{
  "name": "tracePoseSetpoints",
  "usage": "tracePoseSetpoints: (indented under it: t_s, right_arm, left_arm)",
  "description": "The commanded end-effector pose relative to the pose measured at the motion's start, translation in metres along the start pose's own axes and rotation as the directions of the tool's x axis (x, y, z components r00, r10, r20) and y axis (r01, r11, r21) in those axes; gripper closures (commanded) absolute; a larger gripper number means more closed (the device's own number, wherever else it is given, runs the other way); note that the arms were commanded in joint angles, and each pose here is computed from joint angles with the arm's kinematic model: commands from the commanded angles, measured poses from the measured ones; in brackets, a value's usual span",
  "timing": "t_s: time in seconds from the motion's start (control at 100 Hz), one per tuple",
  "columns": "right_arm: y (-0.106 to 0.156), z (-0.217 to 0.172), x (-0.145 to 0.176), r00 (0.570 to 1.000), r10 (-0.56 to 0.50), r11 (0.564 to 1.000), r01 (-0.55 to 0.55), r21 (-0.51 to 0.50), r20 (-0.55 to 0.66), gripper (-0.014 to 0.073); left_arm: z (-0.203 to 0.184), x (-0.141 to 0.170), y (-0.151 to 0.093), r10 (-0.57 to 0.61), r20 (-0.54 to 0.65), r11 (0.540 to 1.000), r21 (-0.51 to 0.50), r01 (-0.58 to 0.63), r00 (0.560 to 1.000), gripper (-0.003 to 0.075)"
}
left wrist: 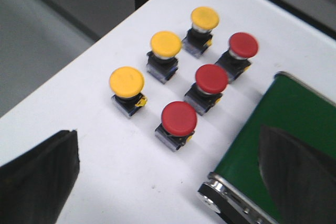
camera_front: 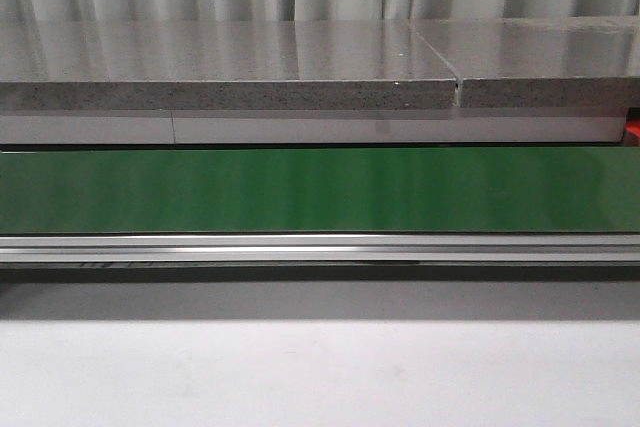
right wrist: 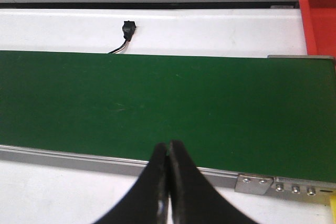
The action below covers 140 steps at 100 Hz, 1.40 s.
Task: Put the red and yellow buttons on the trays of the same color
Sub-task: 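Move the left gripper down onto another red button and grasp it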
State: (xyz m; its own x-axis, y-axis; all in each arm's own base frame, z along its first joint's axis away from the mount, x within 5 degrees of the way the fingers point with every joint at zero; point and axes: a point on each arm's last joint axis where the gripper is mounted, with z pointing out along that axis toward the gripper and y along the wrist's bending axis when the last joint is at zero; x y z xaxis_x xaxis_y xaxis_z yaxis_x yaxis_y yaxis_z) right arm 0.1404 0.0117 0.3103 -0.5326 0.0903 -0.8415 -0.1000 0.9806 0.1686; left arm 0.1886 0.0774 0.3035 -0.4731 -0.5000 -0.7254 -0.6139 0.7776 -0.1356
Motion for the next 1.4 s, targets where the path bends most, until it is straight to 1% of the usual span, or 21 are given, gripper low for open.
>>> tracePoseSetpoints:
  t_s: [0.0,0.1,0.22,0.35,0.52,0.8,1.0,1.07,1.1,1.12,1.13,1.14,1.15,1.26,1.27,1.34,1.39]
  right_arm:
    - [0.001,-0.005,-0.012,0.997,-0.008,1.0,0.008,0.006,0.082,0.0662]
    - [0.001,-0.005,-0.012,0.997,-0.008,1.0,0.008,0.006,0.082,0.0662]
    - [0.001,-0.005,-0.012,0.997,-0.008,1.0,0.008,0.006,0.082,0.0662]
    - [0.001,-0.005,-0.012,0.997,-0.008,1.0,0.008,0.006,0.082,0.0662]
    - [0.001,-0.005,-0.012,0.997,-0.008,1.0,0.008,0.006,0.082,0.0662]
    - [0.001,-0.005,-0.012,0.997,-0.008,1.0,0.008,0.006,0.082,0.0662]
    - [0.001,-0.005,-0.012,0.997,-0.008,1.0,0.008,0.006,0.082,0.0662]
    - [0.001,-0.005,-0.012,0.997,-0.008,1.0,0.008,0.006,0.082,0.0662]
    - [0.001,-0.005,-0.012,0.997,-0.008,1.0,0.008,0.006,0.082,0.0662]
    - [0.001,-0.005,-0.012,0.997,-0.008,1.0,0.008,0.006,0.082,0.0662]
    - [0.001,-0.005,-0.012,0.997,-0.008,1.0,0.008,0.006,0.082,0.0662]
    - [0.001,-0.005,-0.012,0.997,-0.008,1.0,0.008,0.006,0.082,0.0662]
    - [0.001,-0.005,-0.012,0.997,-0.008,1.0,0.008,0.006,0.082,0.0662]
    - [0.001,-0.005,-0.012,0.997,-0.008,1.0,0.008,0.006,0.082,0.0662]
    - [0.001,-0.005,-0.012,0.997,-0.008,1.0,0.008,0.006,0.082,0.0662]
    - [0.001,-0.005,-0.012,0.997,-0.008,1.0,0.008,0.006,0.082,0.0662]
    - [0.001,-0.005,-0.012,0.997,-0.008,1.0,0.008,0.006,0.082,0.0662]
  left_arm:
    - [0.011,-0.018,-0.005,-0.031,0.037,0.999,0.02,0.031,0.999,0.0051]
    - [0.035,-0.019,-0.01,-0.024,-0.021,1.0,0.005,0.024,0.999,0.0051]
    - [0.058,-0.018,-0.015,-0.019,-0.063,1.0,0.0,0.019,0.998,0.006]
    - [0.079,-0.019,-0.018,-0.012,-0.104,1.0,-0.012,0.011,0.994,0.0082]
    - [0.103,-0.016,-0.022,-0.005,-0.158,1.0,-0.028,0.0,0.987,0.0083]
    - [0.131,-0.005,-0.023,0.004,-0.22,0.999,-0.042,-0.014,0.976,0.0083]
    - [0.139,-0.001,-0.023,0.006,-0.242,0.999,-0.048,-0.019,0.97,0.0087]
    - [0.139,-0.001,-0.023,0.007,-0.242,0.999,-0.048,-0.019,0.97,0.0132]
    - [0.139,-0.001,-0.023,0.007,-0.242,0.999,-0.048,-0.019,0.97,0.0161]
    - [0.139,-0.001,-0.023,0.007,-0.242,0.999,-0.048,-0.019,0.97,0.0197]
    - [0.139,-0.001,-0.023,0.007,-0.242,0.999,-0.048,-0.019,0.97,0.0197]
    - [0.139,-0.001,-0.023,0.007,-0.242,0.999,-0.048,-0.019,0.97,0.0226]
    - [0.139,-0.001,-0.023,0.007,-0.242,0.999,-0.048,-0.019,0.97,0.0226]
    - [0.139,0.0,-0.023,0.012,-0.25,0.998,-0.051,-0.025,0.968,0.0407]
    - [0.139,0.0,-0.023,0.014,-0.25,0.998,-0.05,-0.027,0.968,0.0407]
    - [0.137,0.0,-0.023,0.015,-0.253,0.998,-0.053,-0.029,0.967,0.0507]
    - [0.136,-0.001,-0.023,0.014,-0.25,0.998,-0.053,-0.028,0.968,0.0561]
